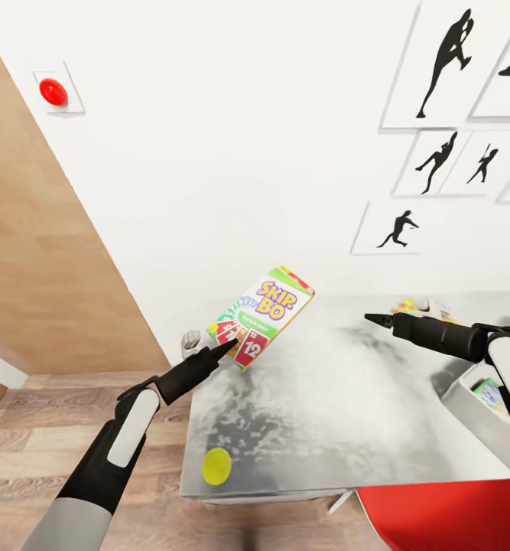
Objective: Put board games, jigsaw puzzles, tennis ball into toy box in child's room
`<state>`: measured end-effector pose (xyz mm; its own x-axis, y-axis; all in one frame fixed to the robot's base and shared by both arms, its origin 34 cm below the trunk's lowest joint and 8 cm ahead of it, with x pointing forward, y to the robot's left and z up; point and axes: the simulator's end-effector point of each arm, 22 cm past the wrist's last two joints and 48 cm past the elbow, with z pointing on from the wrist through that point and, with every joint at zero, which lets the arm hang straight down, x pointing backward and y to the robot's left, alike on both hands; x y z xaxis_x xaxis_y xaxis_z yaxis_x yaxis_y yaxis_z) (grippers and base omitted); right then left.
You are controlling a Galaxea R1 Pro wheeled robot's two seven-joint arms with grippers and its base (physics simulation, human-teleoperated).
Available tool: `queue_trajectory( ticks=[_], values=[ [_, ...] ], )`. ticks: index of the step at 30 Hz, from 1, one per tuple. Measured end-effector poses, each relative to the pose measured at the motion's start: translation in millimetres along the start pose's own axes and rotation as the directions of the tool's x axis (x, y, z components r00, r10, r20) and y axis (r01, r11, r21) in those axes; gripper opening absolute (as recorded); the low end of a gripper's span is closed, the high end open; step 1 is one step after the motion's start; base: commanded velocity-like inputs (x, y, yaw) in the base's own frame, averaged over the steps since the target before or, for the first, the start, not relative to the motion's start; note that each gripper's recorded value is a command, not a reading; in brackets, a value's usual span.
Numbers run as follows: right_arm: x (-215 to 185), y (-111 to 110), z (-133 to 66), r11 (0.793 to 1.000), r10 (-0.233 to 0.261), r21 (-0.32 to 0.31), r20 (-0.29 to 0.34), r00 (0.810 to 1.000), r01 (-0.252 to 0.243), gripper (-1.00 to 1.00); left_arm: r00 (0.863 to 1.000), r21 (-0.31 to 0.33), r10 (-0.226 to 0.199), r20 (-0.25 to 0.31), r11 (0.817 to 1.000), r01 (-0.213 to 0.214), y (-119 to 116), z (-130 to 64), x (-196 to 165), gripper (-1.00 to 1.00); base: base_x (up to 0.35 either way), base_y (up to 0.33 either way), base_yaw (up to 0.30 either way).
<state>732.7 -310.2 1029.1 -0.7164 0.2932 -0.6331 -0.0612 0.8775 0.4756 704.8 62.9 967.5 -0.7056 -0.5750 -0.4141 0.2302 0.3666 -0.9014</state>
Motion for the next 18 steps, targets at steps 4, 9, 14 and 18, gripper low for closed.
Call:
queue_trajectory(
  ticks=[4, 9, 14, 18],
  values=[
    [-3.0, 2.1, -2.7, 1.000, -0.001, -0.006, 0.007, 1.000, 0.001, 1.00, 1.000, 0.003, 0.004, 0.002, 1.000, -0.004, -3.3, 0.4, -1.1, -1.00, -0.083, 0.000, -0.162],
    [-6.5, 4.2, -6.2, 1.000, -0.003, -0.008, 0.016, 1.000, 0.003, 1.00, 1.000, 0.009, 0.009, 0.004, 1.000, -0.009, -8.2, 0.8, -2.2, -1.00, -0.111, 0.000, -0.163],
    [-10.5, 5.8, -10.2, 1.000, -0.003, -0.010, 0.026, 1.000, 0.003, 1.00, 1.000, 0.016, 0.013, 0.008, 1.000, -0.013, -13.6, 1.3, -3.8, -1.00, -0.039, 0.000, -0.164],
    [-13.0, 7.0, -13.2, 1.000, -0.004, -0.011, 0.033, 0.999, 0.004, 1.00, 1.000, 0.020, 0.017, 0.011, 1.000, -0.017, -17.2, 1.2, -5.2, -1.00, -0.015, 0.000, -0.160]
  ],
)
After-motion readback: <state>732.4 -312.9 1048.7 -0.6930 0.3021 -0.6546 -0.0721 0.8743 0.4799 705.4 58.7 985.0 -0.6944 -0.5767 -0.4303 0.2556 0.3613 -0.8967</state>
